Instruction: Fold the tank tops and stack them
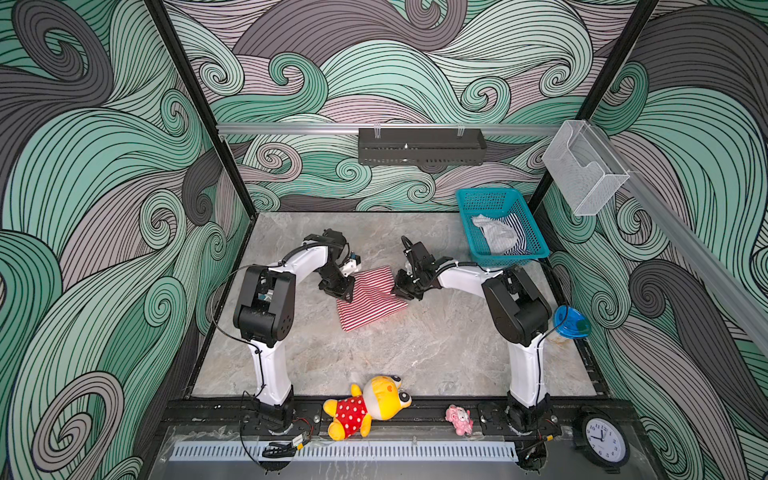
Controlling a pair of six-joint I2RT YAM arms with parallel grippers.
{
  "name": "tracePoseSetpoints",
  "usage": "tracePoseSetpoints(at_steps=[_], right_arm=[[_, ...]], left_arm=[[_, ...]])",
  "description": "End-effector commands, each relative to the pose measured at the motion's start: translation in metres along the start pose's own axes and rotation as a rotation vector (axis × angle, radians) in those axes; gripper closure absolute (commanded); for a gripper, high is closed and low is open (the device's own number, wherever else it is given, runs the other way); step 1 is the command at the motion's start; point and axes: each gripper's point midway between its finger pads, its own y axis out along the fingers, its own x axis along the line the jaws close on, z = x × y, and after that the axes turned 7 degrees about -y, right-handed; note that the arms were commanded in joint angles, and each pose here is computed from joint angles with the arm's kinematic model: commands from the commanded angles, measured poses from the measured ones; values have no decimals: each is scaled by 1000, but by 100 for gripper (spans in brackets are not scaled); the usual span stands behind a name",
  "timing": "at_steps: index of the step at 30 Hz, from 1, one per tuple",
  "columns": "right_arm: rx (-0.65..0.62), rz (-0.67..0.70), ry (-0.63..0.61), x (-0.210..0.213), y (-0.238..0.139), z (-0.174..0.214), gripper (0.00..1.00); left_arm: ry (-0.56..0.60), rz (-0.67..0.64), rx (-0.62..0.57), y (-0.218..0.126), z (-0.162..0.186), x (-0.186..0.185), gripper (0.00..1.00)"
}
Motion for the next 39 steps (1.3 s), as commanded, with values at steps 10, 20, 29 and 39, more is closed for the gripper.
tracePoseSetpoints(at_steps=[10, 20, 29, 39], right_arm=[[-126, -26, 12, -1, -39, -14, 60], [-228, -13, 65, -35, -95, -29, 60], [-270, -20, 72, -35, -118, -37, 60], [-267, -20, 82, -36, -117, -36, 60]], left_arm=[[24, 22, 47, 26, 2, -9, 68], [-29, -282, 125, 38, -8, 64, 70], [-142, -386, 118, 12, -33, 142, 71], [-253, -483, 132, -17, -30, 245, 72]])
